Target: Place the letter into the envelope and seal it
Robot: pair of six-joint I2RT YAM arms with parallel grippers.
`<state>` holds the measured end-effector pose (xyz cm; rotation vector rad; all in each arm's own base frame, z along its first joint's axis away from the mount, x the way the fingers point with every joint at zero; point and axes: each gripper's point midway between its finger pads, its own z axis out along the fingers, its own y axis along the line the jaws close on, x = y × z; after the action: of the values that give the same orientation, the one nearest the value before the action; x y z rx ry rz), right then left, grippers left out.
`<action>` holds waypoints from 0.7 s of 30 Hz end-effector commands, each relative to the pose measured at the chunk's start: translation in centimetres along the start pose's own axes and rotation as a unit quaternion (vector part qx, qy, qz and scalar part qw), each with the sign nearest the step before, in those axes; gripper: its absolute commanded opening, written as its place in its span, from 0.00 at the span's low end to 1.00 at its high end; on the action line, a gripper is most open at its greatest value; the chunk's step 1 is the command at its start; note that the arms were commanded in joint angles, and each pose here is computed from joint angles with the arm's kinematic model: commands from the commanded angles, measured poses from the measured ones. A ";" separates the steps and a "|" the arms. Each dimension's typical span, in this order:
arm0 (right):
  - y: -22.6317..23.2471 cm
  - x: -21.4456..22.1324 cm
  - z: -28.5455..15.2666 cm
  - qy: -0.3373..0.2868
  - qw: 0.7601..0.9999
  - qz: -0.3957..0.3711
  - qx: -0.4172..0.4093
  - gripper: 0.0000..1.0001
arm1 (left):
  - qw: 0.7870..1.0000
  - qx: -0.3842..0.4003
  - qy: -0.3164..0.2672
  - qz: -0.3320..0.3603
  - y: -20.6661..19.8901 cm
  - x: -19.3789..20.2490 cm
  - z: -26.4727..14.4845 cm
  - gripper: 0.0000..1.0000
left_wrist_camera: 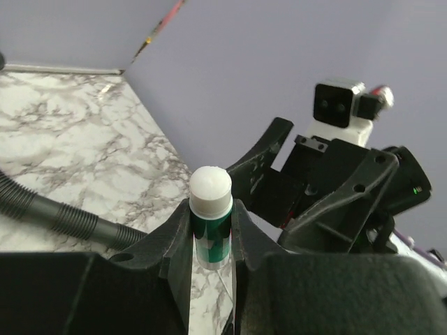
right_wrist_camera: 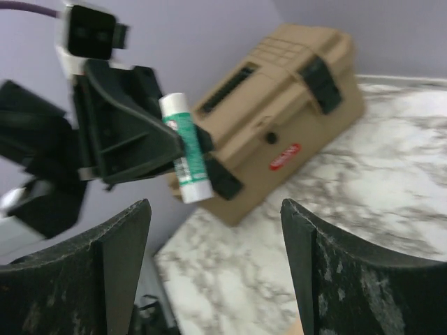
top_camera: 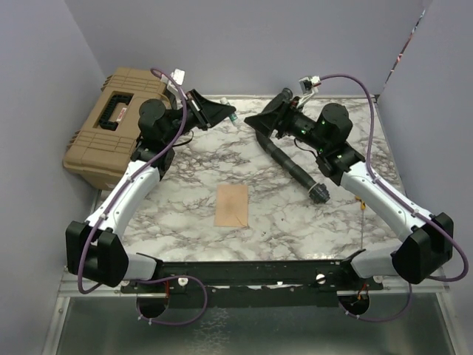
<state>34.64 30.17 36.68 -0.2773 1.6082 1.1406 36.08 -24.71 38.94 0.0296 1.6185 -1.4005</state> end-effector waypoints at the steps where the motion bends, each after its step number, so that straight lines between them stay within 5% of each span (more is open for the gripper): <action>1: 6.5 0.7 -1.5 0.036 0.978 0.125 -0.161 0.78 | 0.989 0.129 0.042 0.056 -5.5 1.2 -2.3 0.00; 6: 8.6 1.2 -1.9 0.054 0.958 0.143 -0.244 0.73 | 0.985 0.155 0.041 0.071 -7.2 1.0 -3.0 0.00; 14: 10.3 0.7 -2.6 0.047 0.937 0.143 -0.317 0.46 | 0.982 0.170 0.037 0.066 -7.9 1.1 -3.6 0.00; 21: 10.0 1.2 -1.8 0.067 0.935 0.141 -0.318 0.32 | 0.984 0.167 0.024 0.065 -8.0 0.7 -3.7 0.00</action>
<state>27.37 34.14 39.57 -0.4651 1.4302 1.8692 29.90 -25.31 43.04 0.3328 1.4258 -1.5651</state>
